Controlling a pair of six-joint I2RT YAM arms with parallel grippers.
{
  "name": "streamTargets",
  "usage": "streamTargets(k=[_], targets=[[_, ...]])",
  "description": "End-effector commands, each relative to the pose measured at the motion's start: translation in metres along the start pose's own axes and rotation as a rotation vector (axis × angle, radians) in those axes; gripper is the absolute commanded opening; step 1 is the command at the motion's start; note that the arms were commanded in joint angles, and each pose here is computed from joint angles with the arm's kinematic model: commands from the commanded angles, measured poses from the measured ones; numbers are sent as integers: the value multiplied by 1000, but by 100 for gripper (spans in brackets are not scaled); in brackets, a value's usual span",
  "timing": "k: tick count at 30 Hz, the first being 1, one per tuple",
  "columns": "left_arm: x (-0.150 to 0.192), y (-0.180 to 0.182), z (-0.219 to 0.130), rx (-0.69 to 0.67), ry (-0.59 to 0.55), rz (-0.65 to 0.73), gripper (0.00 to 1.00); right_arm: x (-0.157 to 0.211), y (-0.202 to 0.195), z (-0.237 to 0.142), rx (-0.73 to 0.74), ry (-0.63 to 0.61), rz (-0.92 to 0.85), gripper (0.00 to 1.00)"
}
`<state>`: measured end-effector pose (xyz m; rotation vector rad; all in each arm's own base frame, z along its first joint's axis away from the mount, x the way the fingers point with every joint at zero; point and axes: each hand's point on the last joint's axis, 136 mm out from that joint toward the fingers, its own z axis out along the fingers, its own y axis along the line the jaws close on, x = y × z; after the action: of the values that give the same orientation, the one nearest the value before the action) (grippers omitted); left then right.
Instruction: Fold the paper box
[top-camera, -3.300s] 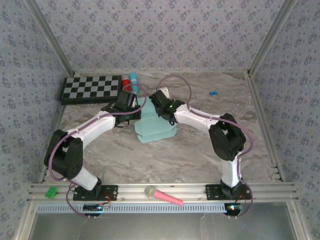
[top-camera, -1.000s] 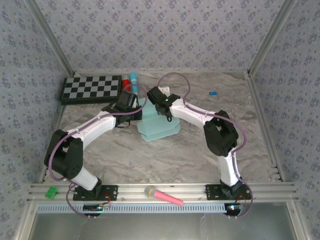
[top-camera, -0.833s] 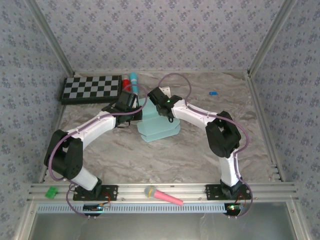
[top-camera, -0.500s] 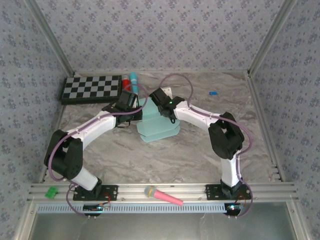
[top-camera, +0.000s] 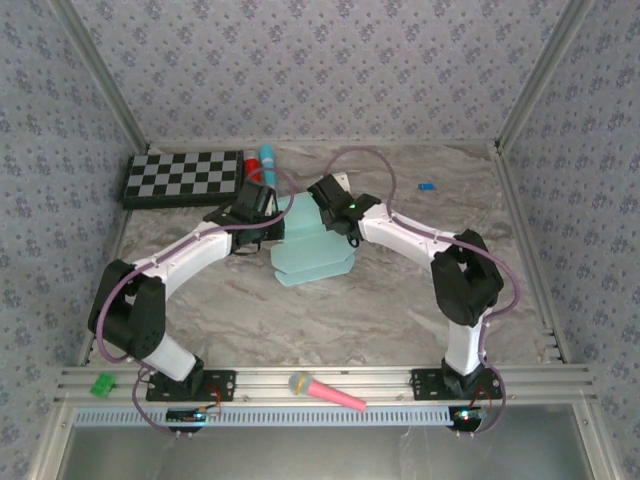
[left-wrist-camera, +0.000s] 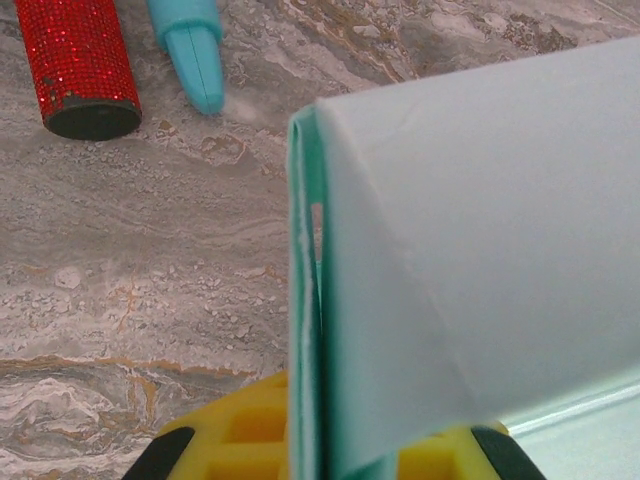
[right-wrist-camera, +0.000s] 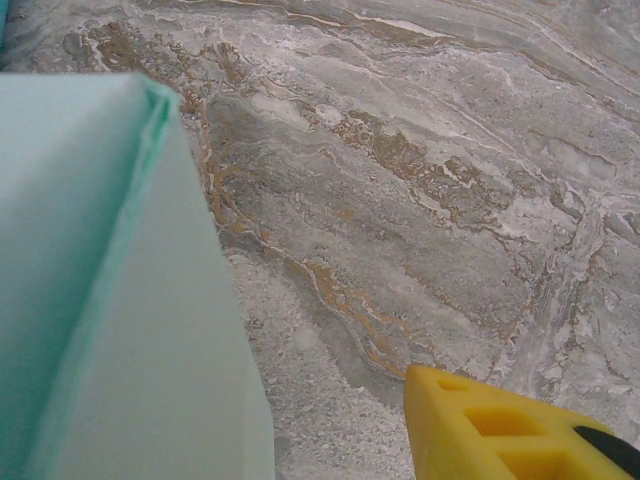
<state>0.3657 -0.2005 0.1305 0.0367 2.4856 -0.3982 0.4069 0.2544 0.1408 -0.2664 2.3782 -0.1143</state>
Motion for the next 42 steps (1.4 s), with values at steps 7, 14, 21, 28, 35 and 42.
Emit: streamTargets(k=[7,14,21,28,35,42], targets=[[-1,3,1,-34,19,-2,0,-9,0,-18,-88,-30,7,50],[-1,2,3,-38,25,-6,0,-6,13,-19,-157,-14,-15,51],[0,11,5,-89,24,-66,0,-3,21,-26,-225,-8,-35,53],[3,17,5,-152,38,-151,0,2,9,-50,-256,-54,-22,54],[7,18,-4,-210,66,-296,0,5,-25,-84,-204,-74,27,54],[25,4,-8,-156,137,-568,0,9,-89,-106,15,-71,120,53]])
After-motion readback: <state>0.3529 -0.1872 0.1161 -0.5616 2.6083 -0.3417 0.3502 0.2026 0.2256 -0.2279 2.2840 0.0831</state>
